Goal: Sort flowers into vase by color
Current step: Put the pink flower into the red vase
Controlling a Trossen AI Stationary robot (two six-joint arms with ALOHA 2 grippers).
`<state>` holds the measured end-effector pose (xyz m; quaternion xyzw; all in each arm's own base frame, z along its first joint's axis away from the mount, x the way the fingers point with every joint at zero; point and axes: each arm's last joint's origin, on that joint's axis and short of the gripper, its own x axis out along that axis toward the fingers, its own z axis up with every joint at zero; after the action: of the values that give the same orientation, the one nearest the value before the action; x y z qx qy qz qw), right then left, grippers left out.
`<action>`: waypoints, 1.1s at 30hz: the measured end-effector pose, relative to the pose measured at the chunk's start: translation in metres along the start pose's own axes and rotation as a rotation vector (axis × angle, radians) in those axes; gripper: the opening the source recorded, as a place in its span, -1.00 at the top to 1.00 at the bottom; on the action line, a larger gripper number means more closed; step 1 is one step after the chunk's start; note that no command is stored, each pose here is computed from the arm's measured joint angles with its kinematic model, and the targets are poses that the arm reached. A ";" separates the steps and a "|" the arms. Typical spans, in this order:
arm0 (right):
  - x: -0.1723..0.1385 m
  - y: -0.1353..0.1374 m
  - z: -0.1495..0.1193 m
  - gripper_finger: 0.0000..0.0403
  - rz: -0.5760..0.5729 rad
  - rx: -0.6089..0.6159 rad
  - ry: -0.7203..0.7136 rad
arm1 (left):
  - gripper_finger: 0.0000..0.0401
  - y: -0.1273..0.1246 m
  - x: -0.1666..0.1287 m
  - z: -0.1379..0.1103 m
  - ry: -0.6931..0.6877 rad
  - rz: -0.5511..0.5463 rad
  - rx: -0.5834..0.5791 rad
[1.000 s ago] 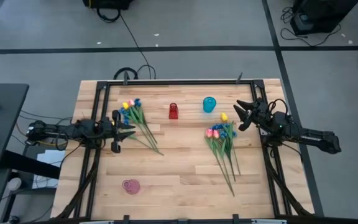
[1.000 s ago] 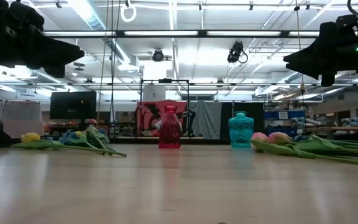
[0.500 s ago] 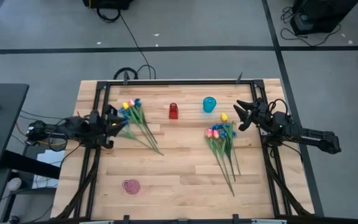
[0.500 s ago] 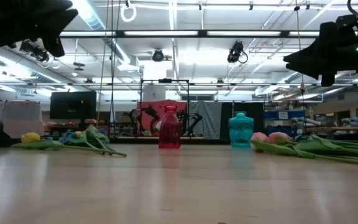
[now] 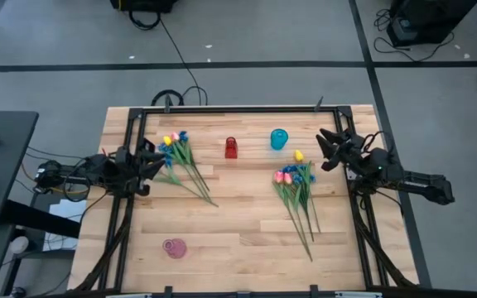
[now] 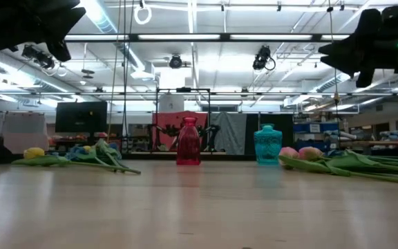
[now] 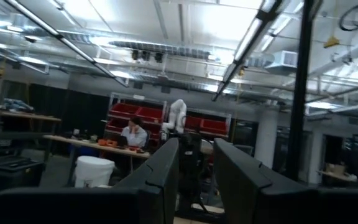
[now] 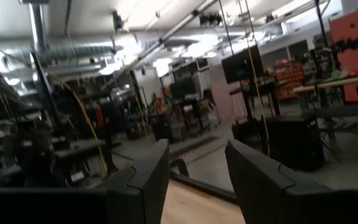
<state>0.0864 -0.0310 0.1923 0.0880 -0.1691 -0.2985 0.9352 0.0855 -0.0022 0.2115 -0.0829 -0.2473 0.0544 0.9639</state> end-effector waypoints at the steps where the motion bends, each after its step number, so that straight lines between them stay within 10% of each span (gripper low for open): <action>1: 0.000 0.000 0.001 0.15 0.001 0.002 -0.005 | 0.47 0.000 0.000 0.000 0.000 0.006 0.000; 26: 0.005 0.004 -0.005 0.15 0.074 0.010 0.059 | 0.47 0.011 -0.002 -0.001 -0.022 0.381 -0.062; 33: 0.018 0.011 -0.002 0.15 0.096 -0.014 0.071 | 0.47 0.009 0.012 -0.008 0.230 0.479 -0.126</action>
<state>0.1066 -0.0324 0.1984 0.0837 -0.1376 -0.2512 0.9544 0.0995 0.0073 0.2088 -0.2046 -0.1122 0.2556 0.9382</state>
